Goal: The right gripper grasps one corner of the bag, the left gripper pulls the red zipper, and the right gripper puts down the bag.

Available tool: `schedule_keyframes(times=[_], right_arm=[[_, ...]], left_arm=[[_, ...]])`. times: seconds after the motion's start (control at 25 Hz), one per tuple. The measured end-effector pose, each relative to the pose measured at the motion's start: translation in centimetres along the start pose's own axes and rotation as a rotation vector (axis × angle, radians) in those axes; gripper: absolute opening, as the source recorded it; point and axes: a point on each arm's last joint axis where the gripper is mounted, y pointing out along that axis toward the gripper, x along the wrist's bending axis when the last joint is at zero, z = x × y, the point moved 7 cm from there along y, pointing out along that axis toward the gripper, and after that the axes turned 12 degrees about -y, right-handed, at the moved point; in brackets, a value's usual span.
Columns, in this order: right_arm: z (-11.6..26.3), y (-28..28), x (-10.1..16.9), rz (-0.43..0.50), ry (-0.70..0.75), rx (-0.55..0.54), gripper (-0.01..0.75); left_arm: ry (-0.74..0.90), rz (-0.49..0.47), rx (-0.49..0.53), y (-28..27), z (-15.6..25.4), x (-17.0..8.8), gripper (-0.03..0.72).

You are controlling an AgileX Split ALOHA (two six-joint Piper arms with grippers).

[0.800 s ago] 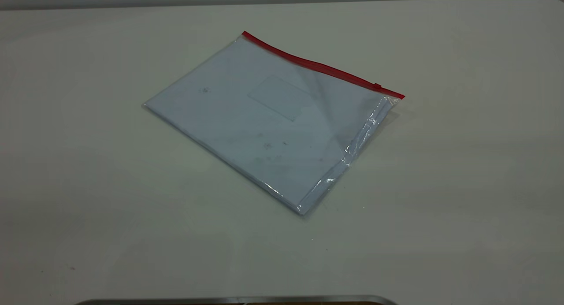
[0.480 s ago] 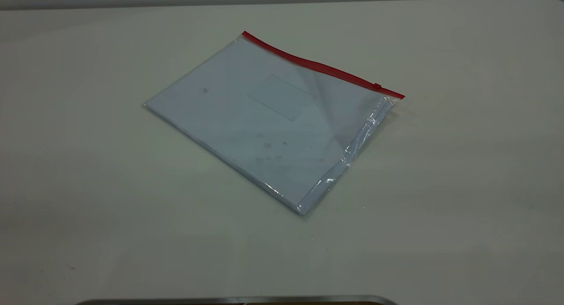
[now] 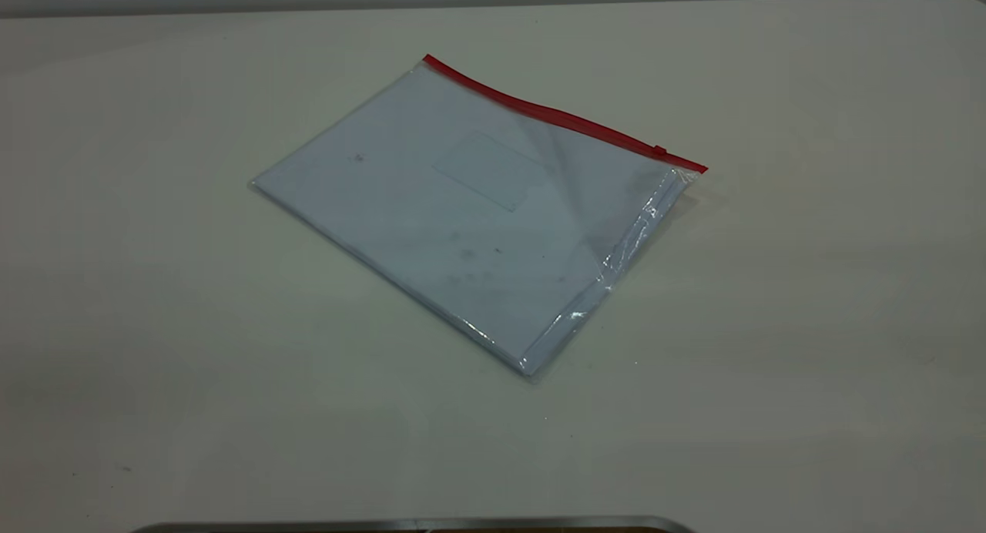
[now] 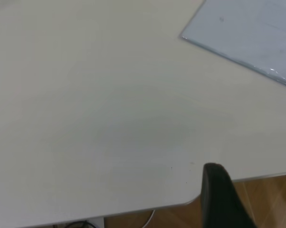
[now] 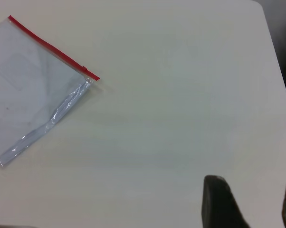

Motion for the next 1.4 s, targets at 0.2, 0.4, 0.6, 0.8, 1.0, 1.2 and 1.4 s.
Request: schedule_keyframes(times=[0.2,0.4,0.6,0.8,1.0,1.2,1.4], right_arm=[[0.0,0.0,0.0,0.0,0.0,0.0,0.36],[0.0,0.0,0.0,0.0,0.0,0.0,0.36],[0.0,0.0,0.0,0.0,0.0,0.0,0.36],[-0.3,0.0,0.9,-0.055,0.027,-0.017,0.36],[-1.4,0.8,2.8,-0.198,0.083,0.01,0.377],[-4.7,4.9,2.7,-0.254,0.058,0.047,0.44],[-5.8,11.1,3.3,-0.341,0.082,0.171,0.471]], left_arm=[[0.002,0.0,0.0,0.0,0.0,0.0,0.41],[0.003,0.0,0.0,0.0,0.0,0.0,0.41],[0.003,0.0,0.0,0.0,0.0,0.0,0.41],[-0.008,0.005,-0.006,0.0,-0.1,-0.1,0.41],[-0.096,0.039,-0.022,0.2,-1.2,-0.7,0.41],[-0.151,0.057,0.087,2.9,-3.9,-1.1,0.434],[-0.086,0.097,0.141,7.2,-8.6,-1.8,0.542]])
